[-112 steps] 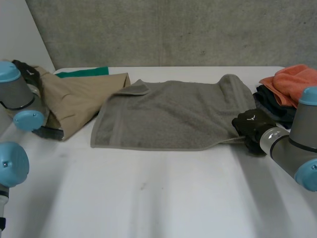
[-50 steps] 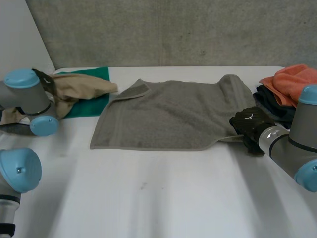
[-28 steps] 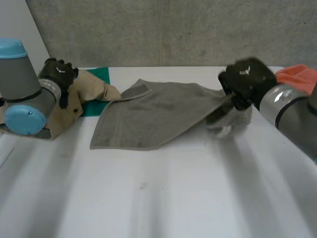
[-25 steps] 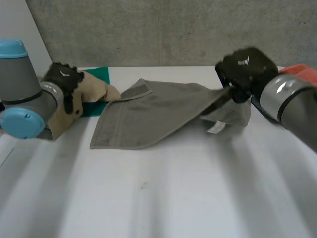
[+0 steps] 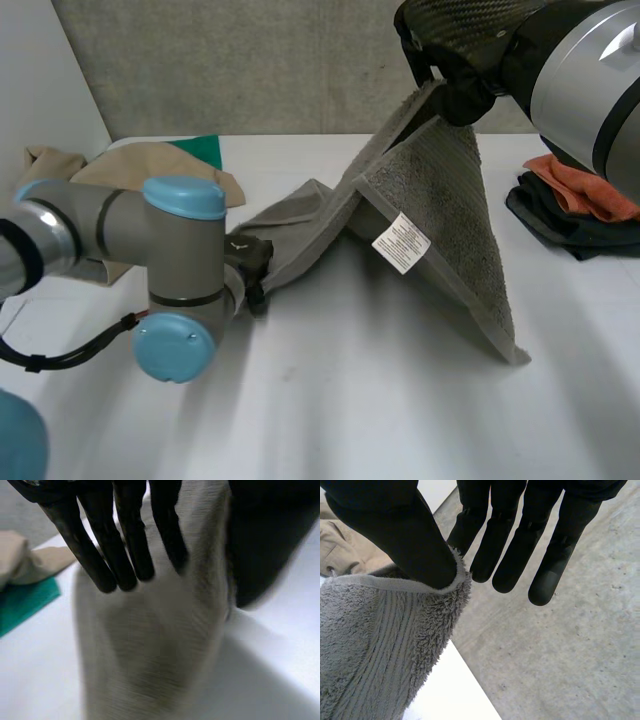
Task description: Fold the laundry.
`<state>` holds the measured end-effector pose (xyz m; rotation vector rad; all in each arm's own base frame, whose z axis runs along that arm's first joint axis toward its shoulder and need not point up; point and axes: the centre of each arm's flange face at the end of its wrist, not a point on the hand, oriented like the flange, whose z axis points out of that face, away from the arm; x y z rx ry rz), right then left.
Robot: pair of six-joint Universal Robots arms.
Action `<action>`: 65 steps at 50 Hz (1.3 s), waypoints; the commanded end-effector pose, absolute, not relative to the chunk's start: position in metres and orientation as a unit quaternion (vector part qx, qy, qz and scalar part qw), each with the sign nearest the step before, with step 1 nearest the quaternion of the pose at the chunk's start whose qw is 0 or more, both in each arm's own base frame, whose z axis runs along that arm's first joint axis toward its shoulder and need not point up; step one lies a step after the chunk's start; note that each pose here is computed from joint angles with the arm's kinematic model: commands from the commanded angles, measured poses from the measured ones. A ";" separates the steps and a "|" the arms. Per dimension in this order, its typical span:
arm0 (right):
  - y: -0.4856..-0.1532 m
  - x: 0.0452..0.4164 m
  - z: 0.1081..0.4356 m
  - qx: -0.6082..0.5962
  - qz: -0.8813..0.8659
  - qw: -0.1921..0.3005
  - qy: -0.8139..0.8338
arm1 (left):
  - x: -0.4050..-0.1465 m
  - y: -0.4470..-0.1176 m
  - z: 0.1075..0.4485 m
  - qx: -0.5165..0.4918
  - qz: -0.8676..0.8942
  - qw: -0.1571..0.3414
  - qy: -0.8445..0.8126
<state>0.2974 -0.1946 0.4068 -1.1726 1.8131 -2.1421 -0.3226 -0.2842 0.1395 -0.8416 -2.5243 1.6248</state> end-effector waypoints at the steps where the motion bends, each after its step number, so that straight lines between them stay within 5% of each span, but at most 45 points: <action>1: -0.211 0.282 0.399 -0.369 -0.694 0.018 0.618 | -0.303 -0.326 0.164 -0.196 0.583 -0.053 -0.786; 6: -0.242 0.257 0.380 -0.369 -0.670 -0.032 0.644 | -0.268 -0.331 0.222 -0.201 0.607 -0.058 -0.766; 14: -0.274 0.228 0.335 -0.398 -0.609 -0.055 0.684 | -0.236 -0.286 0.328 -0.295 0.691 -0.042 -0.658; 22: -0.297 0.228 0.271 -0.419 -0.538 -0.017 0.731 | -0.230 -0.316 0.291 -0.358 0.647 -0.091 -0.667; 27: -0.320 0.238 0.234 -0.419 -0.527 -0.012 0.739 | -0.248 -0.358 0.240 -0.396 0.614 -0.112 -0.673; 32: -0.361 0.254 0.216 -0.393 -0.583 -0.033 0.710 | -0.274 -0.402 0.232 -0.388 0.652 -0.136 -0.637; 37: -0.417 0.267 0.248 -0.322 -0.708 -0.083 0.623 | -0.291 -0.441 0.291 -0.318 0.770 -0.156 -0.531; 38: -0.431 0.268 0.272 -0.281 -0.755 -0.097 0.584 | -0.293 -0.444 0.325 -0.280 0.815 -0.154 -0.483; 41: -0.441 0.267 0.324 -0.209 -0.827 -0.105 0.511 | -0.292 -0.435 0.383 -0.203 0.881 -0.123 -0.409; 47: -0.426 0.263 0.395 -0.146 -0.891 -0.078 0.422 | -0.290 -0.411 0.431 -0.138 0.916 -0.054 -0.373; 56: -0.402 0.260 0.391 -0.206 -0.862 -0.053 0.459 | -0.274 -0.416 0.400 -0.161 0.889 -0.049 -0.426; 65: -0.381 0.248 0.299 -0.271 -0.765 -0.026 0.584 | -0.266 -0.412 0.289 -0.246 0.797 -0.021 -0.552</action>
